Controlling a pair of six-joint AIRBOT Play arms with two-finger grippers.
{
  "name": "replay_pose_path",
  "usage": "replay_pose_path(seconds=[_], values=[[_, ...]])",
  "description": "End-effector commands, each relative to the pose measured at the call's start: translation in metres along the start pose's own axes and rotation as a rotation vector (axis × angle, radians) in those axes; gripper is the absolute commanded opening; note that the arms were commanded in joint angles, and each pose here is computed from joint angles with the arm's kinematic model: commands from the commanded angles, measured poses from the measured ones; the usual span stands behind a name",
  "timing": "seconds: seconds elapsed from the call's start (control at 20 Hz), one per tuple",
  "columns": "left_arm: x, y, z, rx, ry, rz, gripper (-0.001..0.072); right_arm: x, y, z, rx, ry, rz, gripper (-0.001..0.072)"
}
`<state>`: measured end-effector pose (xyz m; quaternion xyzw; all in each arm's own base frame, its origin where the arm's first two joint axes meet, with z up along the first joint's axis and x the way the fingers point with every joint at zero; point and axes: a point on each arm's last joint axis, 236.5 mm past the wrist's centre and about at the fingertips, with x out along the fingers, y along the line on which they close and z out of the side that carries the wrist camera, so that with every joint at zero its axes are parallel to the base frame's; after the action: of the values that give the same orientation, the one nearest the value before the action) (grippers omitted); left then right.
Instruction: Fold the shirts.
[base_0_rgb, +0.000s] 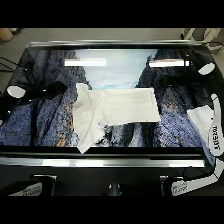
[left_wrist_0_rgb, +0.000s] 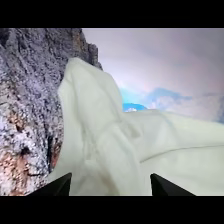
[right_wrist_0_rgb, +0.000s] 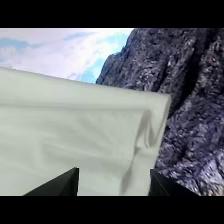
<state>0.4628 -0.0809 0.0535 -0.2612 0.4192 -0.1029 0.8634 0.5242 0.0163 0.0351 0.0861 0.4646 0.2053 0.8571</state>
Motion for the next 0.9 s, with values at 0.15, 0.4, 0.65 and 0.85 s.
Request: replay_pose_path(seconds=[0.15, 0.4, 0.65, 0.85], values=[[-0.033, 0.058, -0.119, -0.204, 0.472, 0.025, 0.0339, -0.043, -0.042, -0.113, 0.045, 0.385, 0.013, 0.0413], [-0.011, 0.073, -0.206, -0.270, 0.594, 0.071, 0.0468, -0.017, -0.023, -0.144, 0.059, 0.456, 0.067, 0.0414], [0.010, 0.056, -0.212, -0.228, 0.565, 0.064, 0.0468, -0.006, -0.014, -0.140, 0.013, 0.455, 0.051, 0.0414], [0.023, 0.051, -0.223, -0.247, 0.586, 0.071, 0.0468, -0.004, -0.020, -0.142, -0.020, 0.471, 0.009, 0.0431]])
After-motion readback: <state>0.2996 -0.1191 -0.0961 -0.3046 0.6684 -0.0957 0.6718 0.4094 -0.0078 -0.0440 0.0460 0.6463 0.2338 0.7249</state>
